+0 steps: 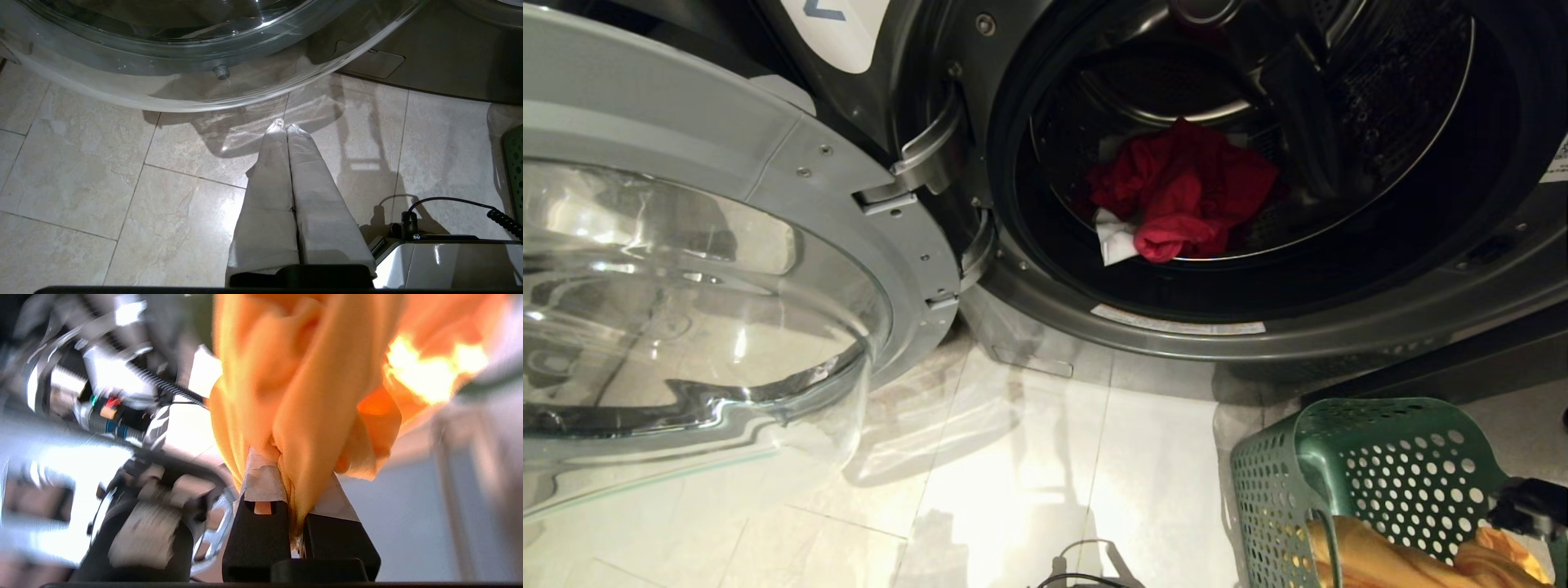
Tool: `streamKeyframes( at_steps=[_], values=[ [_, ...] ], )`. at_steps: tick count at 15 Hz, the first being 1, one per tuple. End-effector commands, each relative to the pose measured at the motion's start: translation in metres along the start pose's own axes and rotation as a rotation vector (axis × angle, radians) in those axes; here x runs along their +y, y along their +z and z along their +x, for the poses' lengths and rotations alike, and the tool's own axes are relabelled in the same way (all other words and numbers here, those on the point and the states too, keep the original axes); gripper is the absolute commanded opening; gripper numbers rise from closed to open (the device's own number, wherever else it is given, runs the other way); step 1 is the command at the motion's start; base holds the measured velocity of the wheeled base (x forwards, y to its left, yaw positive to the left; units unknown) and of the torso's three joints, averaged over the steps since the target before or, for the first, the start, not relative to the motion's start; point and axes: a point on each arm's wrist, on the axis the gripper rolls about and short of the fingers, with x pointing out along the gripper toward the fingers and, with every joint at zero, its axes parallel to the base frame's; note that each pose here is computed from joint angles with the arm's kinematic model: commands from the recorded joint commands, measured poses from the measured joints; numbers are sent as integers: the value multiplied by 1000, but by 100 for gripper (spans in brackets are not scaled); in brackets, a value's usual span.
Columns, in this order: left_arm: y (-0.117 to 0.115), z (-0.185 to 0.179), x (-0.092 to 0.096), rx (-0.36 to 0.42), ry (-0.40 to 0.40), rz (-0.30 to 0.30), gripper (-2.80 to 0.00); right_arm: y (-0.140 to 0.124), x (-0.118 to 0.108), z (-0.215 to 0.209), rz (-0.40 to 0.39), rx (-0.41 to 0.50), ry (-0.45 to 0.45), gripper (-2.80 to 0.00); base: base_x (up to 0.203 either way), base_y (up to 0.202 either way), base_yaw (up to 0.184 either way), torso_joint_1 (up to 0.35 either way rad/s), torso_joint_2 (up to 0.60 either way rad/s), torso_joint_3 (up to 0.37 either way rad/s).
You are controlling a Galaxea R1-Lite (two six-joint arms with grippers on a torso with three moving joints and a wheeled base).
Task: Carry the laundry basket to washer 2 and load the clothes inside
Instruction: Place the clothes into the washing machine
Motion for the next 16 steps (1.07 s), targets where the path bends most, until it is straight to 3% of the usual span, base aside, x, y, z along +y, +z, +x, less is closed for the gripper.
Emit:
streamKeyframes(
  at_steps=[1,7,11,13,16],
  values=[
    [0,0,0,0,1,0,-280,-11,25,-26,-186,-127,7,-280,0,0,0,0,0,0],
    [0,0,0,0,1,0,-280,15,65,-42,-698,-370,209,-280,0,0,0,0,0,0],
    [0,0,0,1,1,0,-280,48,102,-44,-986,-467,210,-280,0,0,0,0,0,0],
    [0,0,0,0,1,0,-280,80,127,-45,-1020,-534,145,-280,0,0,0,0,0,0],
    [0,0,0,0,0,0,-280,125,161,-38,-847,-649,-9,-280,0,0,0,0,0,0]
  ],
)
